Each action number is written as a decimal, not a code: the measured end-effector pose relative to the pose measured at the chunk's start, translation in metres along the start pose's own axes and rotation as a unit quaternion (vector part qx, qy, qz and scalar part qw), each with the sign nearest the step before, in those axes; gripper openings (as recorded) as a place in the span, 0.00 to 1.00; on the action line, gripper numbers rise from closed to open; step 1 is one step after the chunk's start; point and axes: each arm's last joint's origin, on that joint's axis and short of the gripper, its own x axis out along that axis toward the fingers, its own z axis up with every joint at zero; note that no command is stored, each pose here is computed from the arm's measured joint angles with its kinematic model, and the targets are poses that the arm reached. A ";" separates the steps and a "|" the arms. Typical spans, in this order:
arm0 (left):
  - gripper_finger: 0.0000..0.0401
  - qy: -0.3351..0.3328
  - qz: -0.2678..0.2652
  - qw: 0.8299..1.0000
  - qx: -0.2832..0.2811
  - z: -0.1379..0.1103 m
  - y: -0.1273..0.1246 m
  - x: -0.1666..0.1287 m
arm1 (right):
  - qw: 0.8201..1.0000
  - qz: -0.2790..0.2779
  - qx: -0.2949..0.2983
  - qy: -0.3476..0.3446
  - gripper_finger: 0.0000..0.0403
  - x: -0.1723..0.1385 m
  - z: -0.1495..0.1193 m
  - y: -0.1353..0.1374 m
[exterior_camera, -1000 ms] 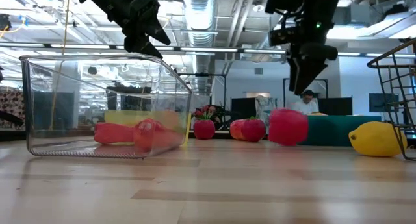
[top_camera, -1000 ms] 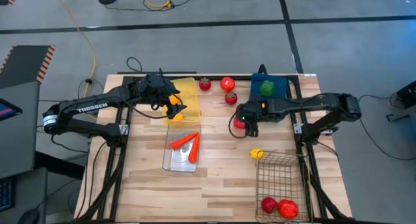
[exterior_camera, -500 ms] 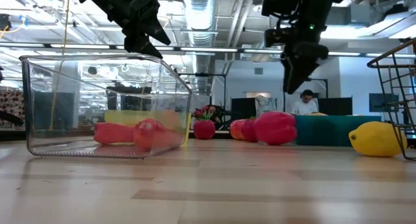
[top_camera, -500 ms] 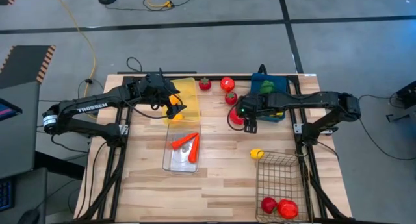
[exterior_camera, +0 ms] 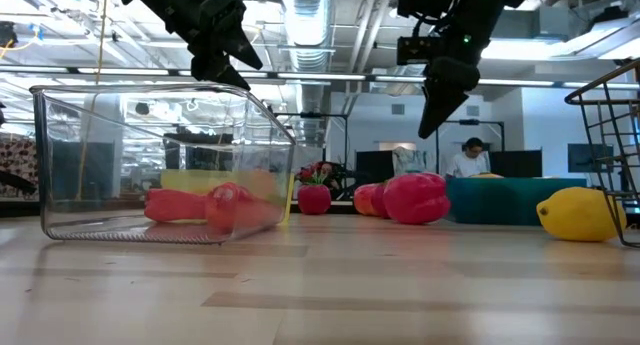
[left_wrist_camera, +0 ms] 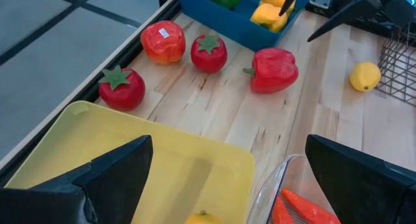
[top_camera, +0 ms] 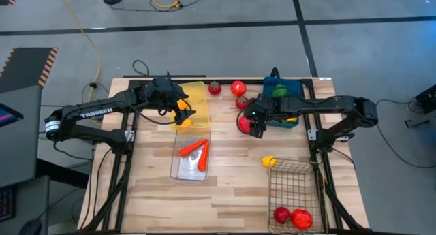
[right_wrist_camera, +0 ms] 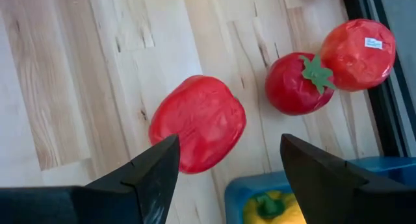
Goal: Sort produce into baskets
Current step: Put the red bell pepper into the blue bin
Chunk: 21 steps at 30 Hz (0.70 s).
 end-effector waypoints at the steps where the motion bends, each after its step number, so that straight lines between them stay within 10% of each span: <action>1: 0.98 0.000 0.000 1.000 0.000 0.000 0.000 0.000 | 1.000 0.000 0.000 0.000 0.72 0.000 0.000 0.000; 21: 0.98 0.000 0.000 1.000 0.000 0.000 0.000 0.000 | 0.998 0.026 0.054 0.001 0.97 0.000 0.000 0.002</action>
